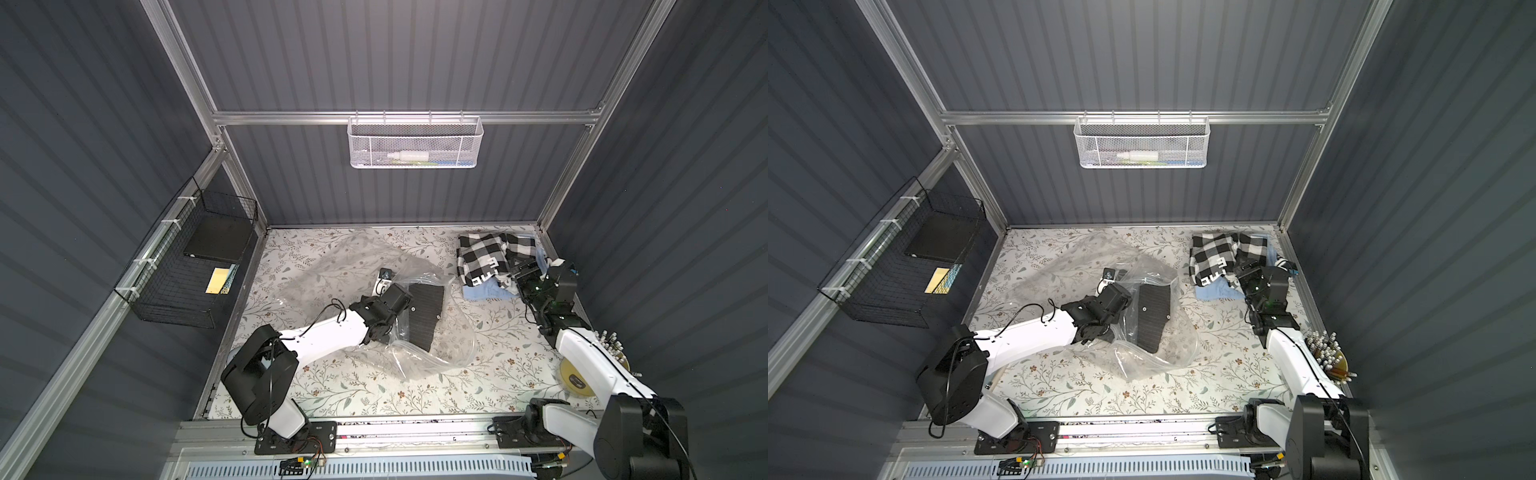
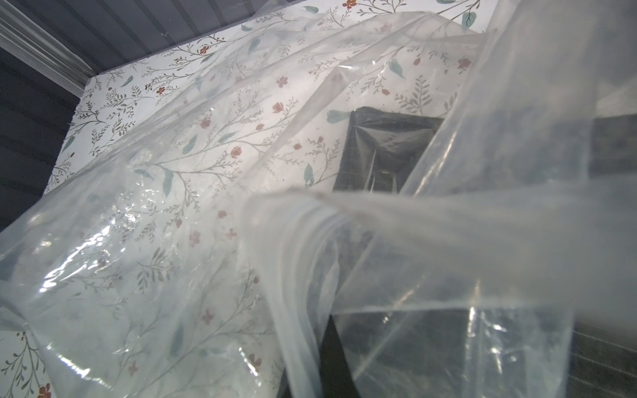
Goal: Take the shirt out of the vacuum bag
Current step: Place the shirt at the center of the board.
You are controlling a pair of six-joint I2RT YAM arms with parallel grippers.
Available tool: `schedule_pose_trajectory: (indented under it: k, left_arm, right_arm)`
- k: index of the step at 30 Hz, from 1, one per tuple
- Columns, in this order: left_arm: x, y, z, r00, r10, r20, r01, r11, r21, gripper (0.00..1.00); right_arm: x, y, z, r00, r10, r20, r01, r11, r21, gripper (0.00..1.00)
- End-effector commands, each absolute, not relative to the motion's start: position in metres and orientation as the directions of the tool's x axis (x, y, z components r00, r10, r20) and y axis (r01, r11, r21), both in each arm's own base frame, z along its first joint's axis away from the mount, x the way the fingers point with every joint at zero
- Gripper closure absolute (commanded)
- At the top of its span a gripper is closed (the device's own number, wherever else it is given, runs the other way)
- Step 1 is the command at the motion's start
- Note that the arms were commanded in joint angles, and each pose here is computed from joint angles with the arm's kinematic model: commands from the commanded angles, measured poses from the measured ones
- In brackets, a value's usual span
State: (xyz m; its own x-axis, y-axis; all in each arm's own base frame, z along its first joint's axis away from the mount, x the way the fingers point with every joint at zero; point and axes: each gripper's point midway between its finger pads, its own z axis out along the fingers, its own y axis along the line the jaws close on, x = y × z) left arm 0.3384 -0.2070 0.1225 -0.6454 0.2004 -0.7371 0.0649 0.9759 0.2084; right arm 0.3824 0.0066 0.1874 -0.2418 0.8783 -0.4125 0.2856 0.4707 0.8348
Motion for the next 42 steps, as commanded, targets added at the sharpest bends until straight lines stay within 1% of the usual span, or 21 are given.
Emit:
schedule_pose_trajectory:
  k: [1, 2, 3, 6, 9, 15, 20, 22, 24, 28, 31, 36, 38, 40, 42]
  left_arm:
    - [0.338, -0.206, 0.126, -0.652, 0.208, -0.729, 0.075, 0.975, 0.211, 1.0]
    - [0.338, -0.207, 0.125, -0.653, 0.211, -0.727, 0.077, 0.974, 0.213, 1.0]
    - [0.338, -0.206, 0.124, -0.655, 0.21, -0.726, 0.076, 0.974, 0.214, 1.0]
    - [0.338, -0.207, 0.122, -0.657, 0.209, -0.725, 0.077, 0.974, 0.212, 1.0]
    - [0.339, -0.207, 0.121, -0.657, 0.211, -0.724, 0.075, 0.974, 0.216, 1.0]
    - [0.339, -0.206, 0.121, -0.655, 0.212, -0.725, 0.072, 0.973, 0.219, 1.0]
    - [0.339, -0.206, 0.121, -0.654, 0.206, -0.728, 0.067, 0.974, 0.216, 1.0]
    - [0.339, -0.205, 0.122, -0.651, 0.201, -0.732, 0.064, 0.975, 0.212, 1.0]
    - [0.338, -0.204, 0.123, -0.645, 0.197, -0.738, 0.059, 0.976, 0.209, 1.0]
    - [0.338, -0.204, 0.123, -0.646, 0.197, -0.738, 0.061, 0.976, 0.207, 1.0]
    - [0.338, -0.205, 0.121, -0.651, 0.201, -0.732, 0.062, 0.975, 0.213, 1.0]
    - [0.339, -0.205, 0.123, -0.65, 0.206, -0.731, 0.063, 0.974, 0.218, 1.0]
    - [0.339, -0.204, 0.123, -0.65, 0.205, -0.732, 0.061, 0.974, 0.219, 1.0]
    - [0.339, -0.204, 0.123, -0.65, 0.207, -0.732, 0.062, 0.974, 0.22, 1.0]
    - [0.339, -0.205, 0.123, -0.649, 0.207, -0.732, 0.063, 0.974, 0.219, 1.0]
  right_arm:
    - [0.383, 0.021, 0.168, -0.316, 0.896, -0.313, 0.301, 0.407, 0.862, 0.17]
    - [0.382, 0.022, 0.167, -0.322, 0.898, -0.301, 0.302, 0.399, 0.866, 0.17]
    - [0.383, 0.023, 0.155, -0.328, 0.903, -0.276, 0.324, 0.382, 0.865, 0.17]
    - [0.383, 0.022, 0.149, -0.304, 0.92, -0.246, 0.318, 0.341, 0.885, 0.17]
    - [0.383, 0.013, 0.138, -0.265, 0.933, -0.242, 0.352, 0.327, 0.877, 0.17]
    - [0.381, 0.005, 0.118, -0.239, 0.947, -0.213, 0.392, 0.295, 0.871, 0.2]
    - [0.376, 0.003, 0.131, -0.219, 0.947, -0.234, 0.356, 0.301, 0.885, 0.2]
    - [0.371, -0.001, 0.136, -0.206, 0.944, -0.258, 0.356, 0.317, 0.879, 0.19]
    - [0.365, -0.004, 0.155, -0.182, 0.936, -0.3, 0.319, 0.345, 0.883, 0.18]
    - [0.355, -0.011, 0.158, -0.132, 0.946, -0.295, 0.317, 0.322, 0.892, 0.17]
    - [0.354, -0.008, 0.147, -0.152, 0.949, -0.278, 0.336, 0.314, 0.888, 0.17]
    - [0.356, 0.009, 0.12, -0.245, 0.947, -0.207, 0.371, 0.289, 0.883, 0.17]
    - [0.356, 0.008, 0.116, -0.236, 0.951, -0.199, 0.367, 0.277, 0.888, 0.17]
    - [0.359, 0.003, 0.105, -0.219, 0.955, -0.199, 0.402, 0.275, 0.873, 0.18]
    - [0.363, -0.002, 0.104, -0.202, 0.957, -0.207, 0.406, 0.274, 0.872, 0.2]
